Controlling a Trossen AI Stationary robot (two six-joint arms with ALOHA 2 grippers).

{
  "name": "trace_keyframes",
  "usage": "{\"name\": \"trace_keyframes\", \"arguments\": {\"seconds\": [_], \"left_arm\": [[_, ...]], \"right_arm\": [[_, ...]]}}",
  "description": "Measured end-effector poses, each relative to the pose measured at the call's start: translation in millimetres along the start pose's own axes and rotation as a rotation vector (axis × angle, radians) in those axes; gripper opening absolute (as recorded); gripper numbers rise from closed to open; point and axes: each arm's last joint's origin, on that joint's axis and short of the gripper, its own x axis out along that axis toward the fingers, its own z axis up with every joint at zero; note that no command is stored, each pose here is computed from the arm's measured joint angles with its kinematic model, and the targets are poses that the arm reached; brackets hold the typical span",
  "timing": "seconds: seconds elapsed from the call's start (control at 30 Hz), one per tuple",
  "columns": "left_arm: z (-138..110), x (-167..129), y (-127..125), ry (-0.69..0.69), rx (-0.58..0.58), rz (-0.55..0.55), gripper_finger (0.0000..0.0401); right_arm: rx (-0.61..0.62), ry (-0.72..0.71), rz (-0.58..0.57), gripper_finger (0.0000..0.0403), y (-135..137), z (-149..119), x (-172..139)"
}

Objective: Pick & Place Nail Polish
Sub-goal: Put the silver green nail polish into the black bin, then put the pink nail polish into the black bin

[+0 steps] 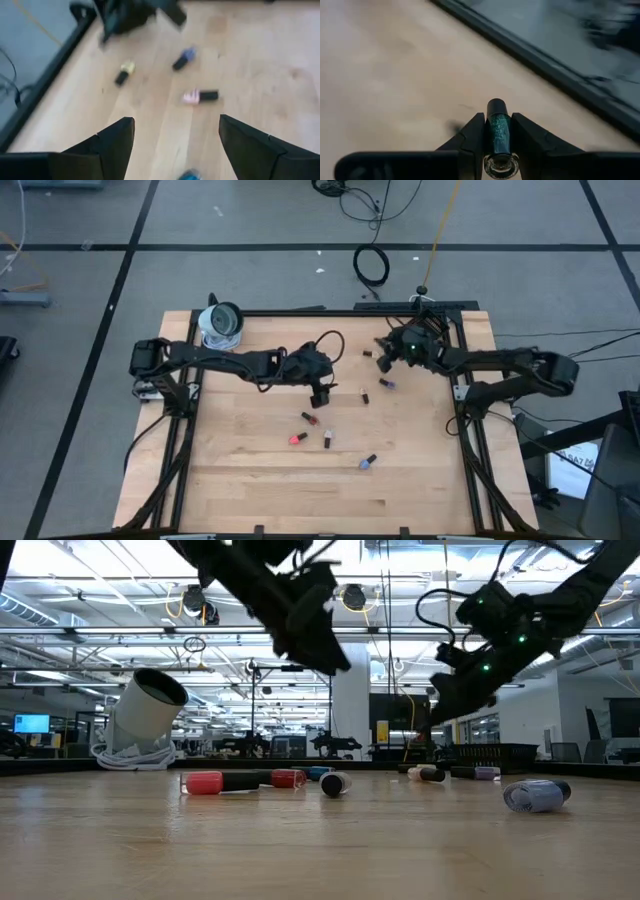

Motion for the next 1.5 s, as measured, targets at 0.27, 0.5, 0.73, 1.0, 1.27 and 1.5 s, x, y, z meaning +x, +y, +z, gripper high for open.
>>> {"name": "trace_keyframes", "arguments": {"seconds": [0.27,0.5,0.73,1.0,1.27,1.5], "left_arm": [[-19,9,-3,-0.115,-0.059,-0.082,0.0255],[-29,13,13,-0.196,-0.125,-0.06,0.0256],[-28,14,27,-0.211,-0.201,-0.035,0.0257],[-27,14,27,-0.218,-0.198,-0.033,0.0257],[-28,14,27,-0.209,-0.154,-0.027,0.0258],[-29,15,27,-0.196,-0.158,-0.027,0.0258]], "right_arm": [[-0.063,0.016,-0.347,0.007,-18,-3,-28],[-0.044,0.038,-0.499,0.007,-38,-14,-32],[0.024,0.077,-0.596,0.007,-60,-28,-31],[0.044,0.054,-0.62,0.0116,-66,-27,-31],[0.08,0.045,-0.621,0.0143,-66,-27,-31],[0.101,-0.036,-0.474,0.0141,-63,-19,-29]]}}
